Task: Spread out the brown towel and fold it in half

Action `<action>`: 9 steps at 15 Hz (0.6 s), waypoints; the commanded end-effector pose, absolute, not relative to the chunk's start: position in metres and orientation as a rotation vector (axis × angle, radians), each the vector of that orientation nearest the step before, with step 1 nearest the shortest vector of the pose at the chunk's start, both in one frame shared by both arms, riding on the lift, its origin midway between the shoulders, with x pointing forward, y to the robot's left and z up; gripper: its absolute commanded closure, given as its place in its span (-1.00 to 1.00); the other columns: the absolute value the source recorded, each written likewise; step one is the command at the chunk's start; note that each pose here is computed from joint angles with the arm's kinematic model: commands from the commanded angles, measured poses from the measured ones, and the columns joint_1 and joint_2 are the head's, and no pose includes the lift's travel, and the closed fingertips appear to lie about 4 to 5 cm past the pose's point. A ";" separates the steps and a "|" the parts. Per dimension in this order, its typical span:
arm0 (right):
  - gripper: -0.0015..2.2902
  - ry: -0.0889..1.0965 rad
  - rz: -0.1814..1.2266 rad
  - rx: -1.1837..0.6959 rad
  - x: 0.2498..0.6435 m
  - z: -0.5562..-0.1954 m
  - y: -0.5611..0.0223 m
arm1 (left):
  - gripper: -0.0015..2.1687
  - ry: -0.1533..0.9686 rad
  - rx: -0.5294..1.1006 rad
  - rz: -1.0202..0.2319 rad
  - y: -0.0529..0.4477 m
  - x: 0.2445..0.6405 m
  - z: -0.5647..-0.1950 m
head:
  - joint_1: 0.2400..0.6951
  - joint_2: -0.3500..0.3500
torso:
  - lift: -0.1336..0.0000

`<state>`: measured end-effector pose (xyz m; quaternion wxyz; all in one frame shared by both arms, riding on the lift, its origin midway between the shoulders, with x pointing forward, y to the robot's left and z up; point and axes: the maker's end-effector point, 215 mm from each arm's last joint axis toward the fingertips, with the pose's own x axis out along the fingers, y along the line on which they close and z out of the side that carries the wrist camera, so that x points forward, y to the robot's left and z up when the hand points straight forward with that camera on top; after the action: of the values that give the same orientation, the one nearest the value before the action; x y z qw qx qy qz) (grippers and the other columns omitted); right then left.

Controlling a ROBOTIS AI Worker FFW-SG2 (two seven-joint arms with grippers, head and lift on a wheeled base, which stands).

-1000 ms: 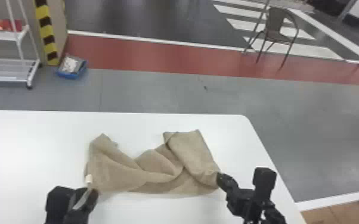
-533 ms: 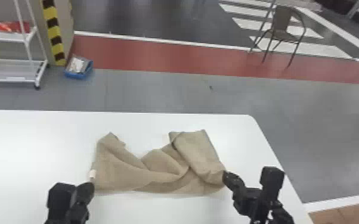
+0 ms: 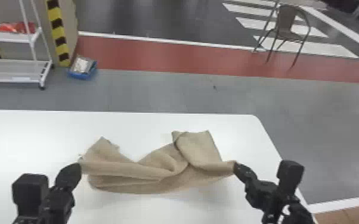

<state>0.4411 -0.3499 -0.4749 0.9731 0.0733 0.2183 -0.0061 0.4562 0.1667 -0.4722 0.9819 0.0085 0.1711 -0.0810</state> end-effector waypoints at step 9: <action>0.55 0.288 -0.044 0.145 0.447 -0.379 -0.379 | 0.74 0.268 -0.046 -0.114 0.218 0.434 -0.366 | 1.00 -0.55 | 1.00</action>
<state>0.4473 -0.3719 -0.3870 0.9858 0.0735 0.1502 -0.0159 0.4349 0.2172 -0.3724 0.9890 -0.0231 0.1346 -0.0569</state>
